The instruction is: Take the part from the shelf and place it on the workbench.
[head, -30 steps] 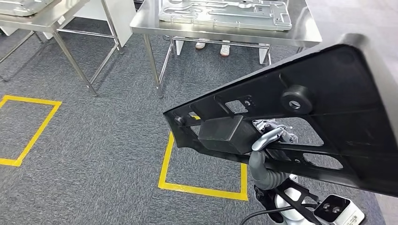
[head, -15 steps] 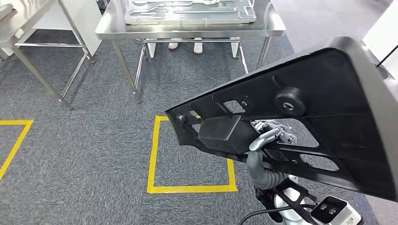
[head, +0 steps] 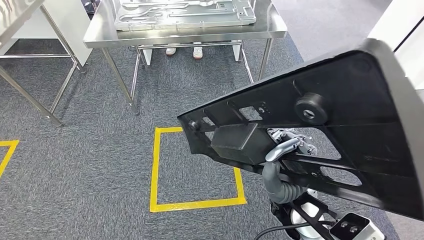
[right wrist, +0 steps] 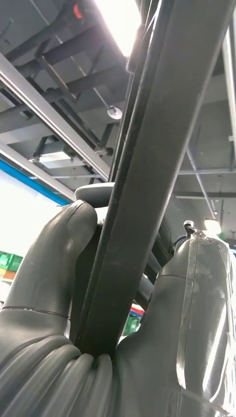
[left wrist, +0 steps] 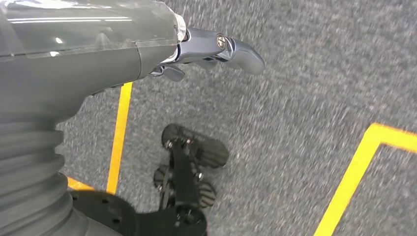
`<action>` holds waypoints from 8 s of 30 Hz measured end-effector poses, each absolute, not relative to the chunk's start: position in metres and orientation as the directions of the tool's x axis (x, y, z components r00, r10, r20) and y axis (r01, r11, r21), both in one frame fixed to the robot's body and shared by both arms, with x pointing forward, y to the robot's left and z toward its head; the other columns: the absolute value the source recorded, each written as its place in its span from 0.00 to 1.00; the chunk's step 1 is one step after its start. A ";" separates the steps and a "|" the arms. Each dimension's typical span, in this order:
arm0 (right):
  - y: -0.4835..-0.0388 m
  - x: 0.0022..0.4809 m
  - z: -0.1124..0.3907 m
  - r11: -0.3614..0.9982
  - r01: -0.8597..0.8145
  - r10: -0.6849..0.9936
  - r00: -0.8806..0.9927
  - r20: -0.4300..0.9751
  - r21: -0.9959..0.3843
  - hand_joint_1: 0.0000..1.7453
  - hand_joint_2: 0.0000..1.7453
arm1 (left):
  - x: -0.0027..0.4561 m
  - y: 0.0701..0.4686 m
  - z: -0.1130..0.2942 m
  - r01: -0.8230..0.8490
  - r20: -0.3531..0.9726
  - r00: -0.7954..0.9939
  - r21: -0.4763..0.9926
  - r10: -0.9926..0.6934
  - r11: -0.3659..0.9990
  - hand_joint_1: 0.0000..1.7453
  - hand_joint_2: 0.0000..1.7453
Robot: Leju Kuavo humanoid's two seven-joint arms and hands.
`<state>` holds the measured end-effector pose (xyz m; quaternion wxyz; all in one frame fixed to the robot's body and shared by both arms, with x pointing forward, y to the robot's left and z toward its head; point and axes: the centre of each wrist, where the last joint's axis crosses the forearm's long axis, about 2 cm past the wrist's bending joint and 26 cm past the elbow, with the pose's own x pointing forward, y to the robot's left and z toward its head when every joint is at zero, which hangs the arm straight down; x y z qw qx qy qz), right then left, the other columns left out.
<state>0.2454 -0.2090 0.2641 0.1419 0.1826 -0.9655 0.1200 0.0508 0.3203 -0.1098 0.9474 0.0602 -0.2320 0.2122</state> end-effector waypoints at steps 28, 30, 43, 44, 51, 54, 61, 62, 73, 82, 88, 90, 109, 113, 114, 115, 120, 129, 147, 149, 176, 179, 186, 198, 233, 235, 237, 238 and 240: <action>-0.209 0.245 0.266 0.883 -0.427 -0.357 -0.879 0.316 -0.193 1.00 1.00 | 0.045 0.319 -0.111 -0.435 0.464 0.801 0.017 0.378 0.900 0.00 1.00; -0.209 0.244 0.266 0.883 -0.428 -0.357 -0.878 0.318 -0.192 1.00 1.00 | 0.045 0.319 -0.111 -0.436 0.464 0.801 0.018 0.379 0.900 0.00 1.00; -0.209 0.243 0.265 0.885 -0.422 -0.349 -0.881 0.320 -0.198 1.00 1.00 | 0.049 0.318 -0.110 -0.436 0.470 0.797 0.014 0.379 0.900 0.00 1.00; -0.209 0.243 0.264 0.885 -0.422 -0.348 -0.880 0.322 -0.198 1.00 1.00 | 0.049 0.318 -0.110 -0.436 0.471 0.797 0.013 0.379 0.900 0.00 1.00; -0.210 0.242 0.264 0.879 -0.433 -0.357 -0.876 0.325 -0.201 1.00 1.00 | 0.052 0.317 -0.110 -0.435 0.477 0.793 0.009 0.378 0.901 0.00 1.00; -0.210 0.242 0.263 0.877 -0.436 -0.359 -0.874 0.326 -0.203 1.00 1.00 | 0.051 0.316 -0.110 -0.434 0.476 0.794 0.008 0.378 0.901 0.00 1.00; -0.210 0.242 0.263 0.877 -0.435 -0.358 -0.874 0.329 -0.202 1.00 1.00 | 0.047 0.317 -0.110 -0.434 0.471 0.798 0.013 0.377 0.901 0.00 1.00; -0.210 0.241 0.262 0.877 -0.435 -0.357 -0.874 0.330 -0.202 1.00 1.00 | 0.047 0.317 -0.110 -0.434 0.471 0.798 0.013 0.377 0.901 0.00 1.00; -0.211 0.240 0.262 0.883 -0.426 -0.350 -0.877 0.330 -0.196 1.00 1.00 | 0.048 0.316 -0.110 -0.431 0.473 0.797 0.012 0.375 0.902 0.00 1.00; -0.211 0.239 0.261 0.884 -0.425 -0.349 -0.877 0.331 -0.193 1.00 1.00 | 0.052 0.316 -0.110 -0.430 0.479 0.794 0.009 0.373 0.903 0.00 1.00; -0.211 0.239 0.260 0.886 -0.424 -0.348 -0.876 0.335 -0.189 1.00 1.00 | 0.048 0.316 -0.110 -0.429 0.473 0.798 0.012 0.373 0.903 0.00 1.00; -0.211 0.239 0.260 0.887 -0.421 -0.345 -0.877 0.335 -0.189 1.00 1.00 | 0.047 0.317 -0.111 -0.429 0.472 0.799 0.014 0.372 0.903 0.00 1.00; -0.212 0.239 0.256 0.902 -0.399 -0.327 -0.880 0.345 -0.163 1.00 1.00 | 0.047 0.316 -0.111 -0.433 0.478 0.795 0.014 0.375 0.901 0.00 1.00; -0.211 0.238 0.255 0.902 -0.401 -0.327 -0.877 0.351 -0.162 1.00 1.00 | 0.051 0.316 -0.110 -0.438 0.488 0.786 0.009 0.379 0.899 0.00 1.00; -0.211 0.238 0.254 0.901 -0.402 -0.327 -0.876 0.353 -0.162 1.00 1.00 | 0.051 0.316 -0.110 -0.439 0.488 0.786 0.008 0.380 0.898 0.00 1.00; -0.211 0.238 0.253 0.901 -0.403 -0.327 -0.875 0.356 -0.162 1.00 1.00 | 0.050 0.316 -0.110 -0.440 0.486 0.786 0.008 0.381 0.898 0.00 1.00; -0.209 0.240 0.249 0.903 -0.400 -0.321 -0.870 0.373 -0.155 1.00 1.00 | 0.046 0.315 -0.111 -0.448 0.480 0.786 0.010 0.389 0.894 0.00 1.00; -0.267 0.306 0.260 0.930 0.203 0.302 -0.898 0.319 -0.307 1.00 1.00 | 0.051 0.316 -0.110 -0.440 0.493 0.783 0.008 0.379 0.898 0.00 1.00; -0.277 0.445 0.303 0.115 0.561 0.896 -0.415 -0.158 -0.820 1.00 1.00 | 0.053 0.316 -0.110 -0.395 0.514 0.789 0.005 0.336 0.919 0.00 1.00; -0.258 0.450 0.293 0.079 0.514 0.874 -0.447 -0.188 -0.854 1.00 1.00 | 0.055 0.316 -0.110 -0.391 0.516 0.790 0.005 0.332 0.921 0.00 1.00; -0.119 0.459 0.258 -0.119 0.098 0.874 -0.462 -0.151 -0.988 1.00 1.00 | 0.076 0.314 -0.106 -0.341 0.549 0.783 -0.014 0.292 0.940 0.00 1.00; -0.120 0.457 0.248 -0.161 0.050 0.882 -0.440 -0.166 -0.986 1.00 1.00 | 0.078 0.314 -0.106 -0.331 0.560 0.779 -0.015 0.282 0.943 0.00 1.00; -0.121 0.453 0.231 -0.210 0.019 0.871 -0.450 -0.196 -0.978 1.00 1.00 | 0.083 0.313 -0.105 -0.318 0.570 0.776 -0.015 0.270 0.948 0.00 1.00; -0.117 0.440 0.206 -0.259 0.022 0.822 -0.519 -0.232 -0.966 0.25 0.25 | 0.086 0.309 -0.105 -0.300 0.572 0.780 -0.013 0.253 0.954 0.00 1.00; -0.206 0.428 0.275 0.658 0.456 0.668 -0.720 0.187 -0.599 0.00 0.00 | 0.067 0.301 -0.108 -0.394 0.602 0.717 -0.067 0.352 0.917 0.00 0.00; -0.253 0.414 0.268 0.627 0.559 0.733 -0.659 0.168 -0.542 0.00 0.00 | 0.057 0.301 -0.110 -0.418 0.595 0.714 -0.062 0.370 0.906 0.00 0.00; -0.302 0.392 0.250 0.595 0.629 0.783 -0.594 0.184 -0.501 0.00 0.00 | 0.051 0.302 -0.110 -0.441 0.584 0.713 -0.055 0.387 0.896 0.00 0.00; -0.324 0.377 0.237 0.576 0.651 0.804 -0.560 0.200 -0.494 0.00 0.00 | 0.049 0.302 -0.111 -0.452 0.579 0.713 -0.051 0.395 0.891 0.00 0.00; -0.364 0.343 0.208 0.532 0.679 0.842 -0.484 0.237 -0.505 0.00 0.00 | 0.045 0.302 -0.111 -0.469 0.570 0.714 -0.043 0.407 0.882 0.00 0.00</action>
